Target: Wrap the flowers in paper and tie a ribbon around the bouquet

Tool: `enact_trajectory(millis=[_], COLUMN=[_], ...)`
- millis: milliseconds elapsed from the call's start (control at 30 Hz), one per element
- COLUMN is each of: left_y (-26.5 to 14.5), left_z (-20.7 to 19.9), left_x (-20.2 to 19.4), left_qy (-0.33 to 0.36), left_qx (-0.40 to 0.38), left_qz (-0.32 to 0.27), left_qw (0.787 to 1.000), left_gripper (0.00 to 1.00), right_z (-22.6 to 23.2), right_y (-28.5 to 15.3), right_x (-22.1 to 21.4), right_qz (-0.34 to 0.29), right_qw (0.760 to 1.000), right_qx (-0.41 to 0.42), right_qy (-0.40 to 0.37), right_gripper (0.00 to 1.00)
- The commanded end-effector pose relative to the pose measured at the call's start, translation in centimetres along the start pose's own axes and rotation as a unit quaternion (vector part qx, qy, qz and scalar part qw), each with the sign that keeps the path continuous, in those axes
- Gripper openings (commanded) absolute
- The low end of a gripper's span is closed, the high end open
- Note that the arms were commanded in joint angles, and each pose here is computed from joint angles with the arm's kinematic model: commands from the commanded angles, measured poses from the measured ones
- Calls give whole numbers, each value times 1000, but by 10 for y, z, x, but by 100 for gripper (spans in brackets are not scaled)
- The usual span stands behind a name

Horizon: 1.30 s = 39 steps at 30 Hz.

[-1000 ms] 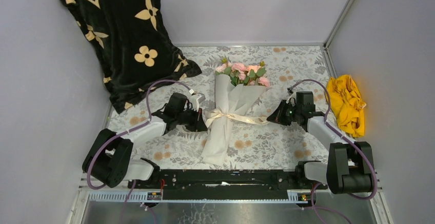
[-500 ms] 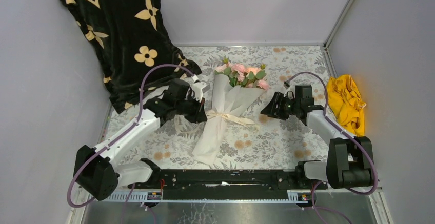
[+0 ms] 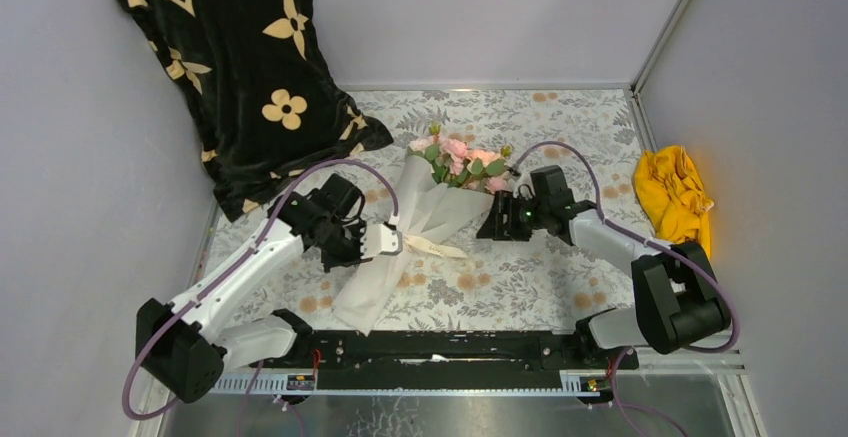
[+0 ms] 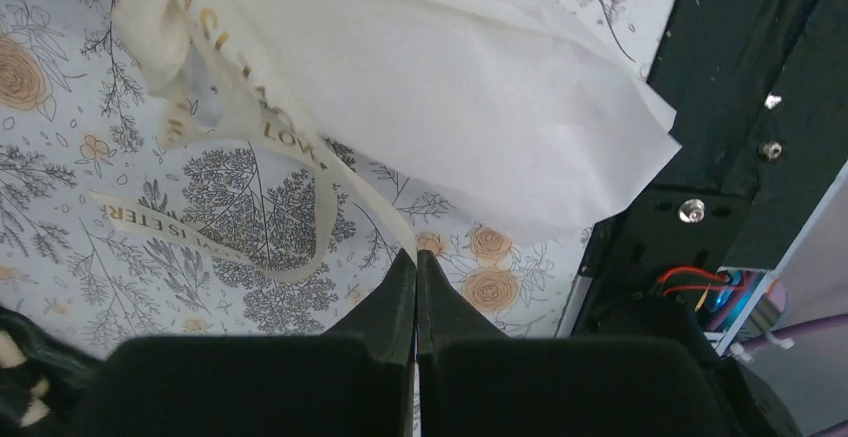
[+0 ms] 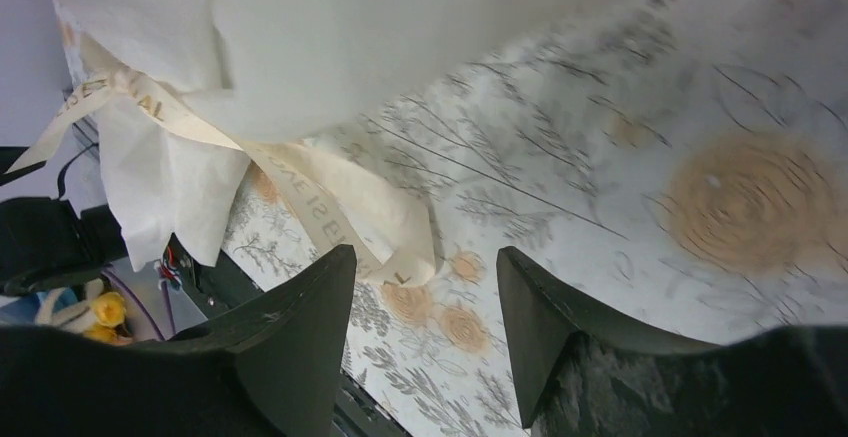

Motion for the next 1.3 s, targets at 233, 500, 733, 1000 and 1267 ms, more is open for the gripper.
enact_trajectory(millis=[233,500,733,1000,1267], left_y=[5,73,107,106,105], left_z=[-21,20,17,49,15], left_x=[-23,-27,72,162,127], left_qy=[87,74,151,131,92], left_qx=[-27,65,35,74,34], left_qz=[36,33,-75,-173,-137], left_qw=[995,995,985,973,986], left_gripper=[0,0,0,0,0], right_z=[132,131,115,85,78], right_y=[61,99,63,-26,22], right_x=[6,10,38,61,50], right_qz=[-87,-91,-160,-228,-91], right_qw=[976,985,977,960,989], right_qx=[104,49,-45,-123,-80], right_qy=[-172,-138,-133,-108,-85], right_gripper=[61,58,61,67,71])
Point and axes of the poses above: each gripper's point midway between its finger pads, its own y axis out along the fingers, its own z axis along the line the jaws close on, x = y × z, the point moved 8 cm from there along -y, back along the fingers, and after that the axes turned 12 degrees about y, right-handed, at the moved point
